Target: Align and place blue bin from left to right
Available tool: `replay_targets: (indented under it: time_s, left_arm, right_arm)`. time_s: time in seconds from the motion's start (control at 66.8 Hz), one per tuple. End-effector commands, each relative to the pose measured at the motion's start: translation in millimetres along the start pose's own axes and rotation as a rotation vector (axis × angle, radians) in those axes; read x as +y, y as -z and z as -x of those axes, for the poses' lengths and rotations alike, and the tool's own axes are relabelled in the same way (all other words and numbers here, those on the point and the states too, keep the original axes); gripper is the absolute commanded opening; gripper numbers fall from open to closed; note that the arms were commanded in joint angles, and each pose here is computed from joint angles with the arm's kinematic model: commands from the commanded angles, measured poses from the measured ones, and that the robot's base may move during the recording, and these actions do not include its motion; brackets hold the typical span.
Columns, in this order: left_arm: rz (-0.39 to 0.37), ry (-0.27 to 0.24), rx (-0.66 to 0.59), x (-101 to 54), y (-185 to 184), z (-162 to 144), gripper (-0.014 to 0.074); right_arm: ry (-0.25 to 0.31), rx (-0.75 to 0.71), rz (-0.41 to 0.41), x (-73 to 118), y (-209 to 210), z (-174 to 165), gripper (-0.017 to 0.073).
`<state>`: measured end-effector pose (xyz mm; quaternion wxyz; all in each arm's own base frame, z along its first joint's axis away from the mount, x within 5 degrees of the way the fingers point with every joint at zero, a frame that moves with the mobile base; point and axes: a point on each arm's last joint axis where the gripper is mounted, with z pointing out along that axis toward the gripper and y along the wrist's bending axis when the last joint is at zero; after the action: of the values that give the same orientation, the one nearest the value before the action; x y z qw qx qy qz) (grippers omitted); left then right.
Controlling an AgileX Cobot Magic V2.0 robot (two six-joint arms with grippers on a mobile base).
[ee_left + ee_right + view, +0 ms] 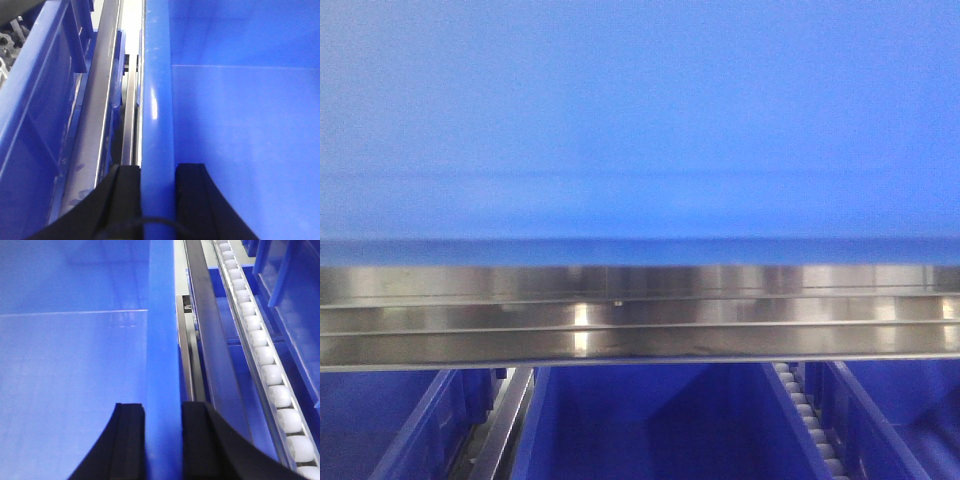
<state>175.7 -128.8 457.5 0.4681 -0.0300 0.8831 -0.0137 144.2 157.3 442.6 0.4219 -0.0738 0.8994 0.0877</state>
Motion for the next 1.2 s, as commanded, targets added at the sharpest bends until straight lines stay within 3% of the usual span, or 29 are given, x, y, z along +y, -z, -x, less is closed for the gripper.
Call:
replay_targets:
  time_s: [0.0, 1.183]
  left_arm:
    - [-0.068, -0.017, -0.063, -2.6, 7.1, 6.3, -0.0111]
    - [-0.069, -0.031, -0.055, -3.1, 6.1, 4.8, -0.0111]
  right_arm:
    - [0.010, -0.105, 0.061, 2.4, 7.3, 10.1, -0.0070]
    - [0.011, -0.113, 0.071, 3.4, 7.4, 10.8, -0.0070]
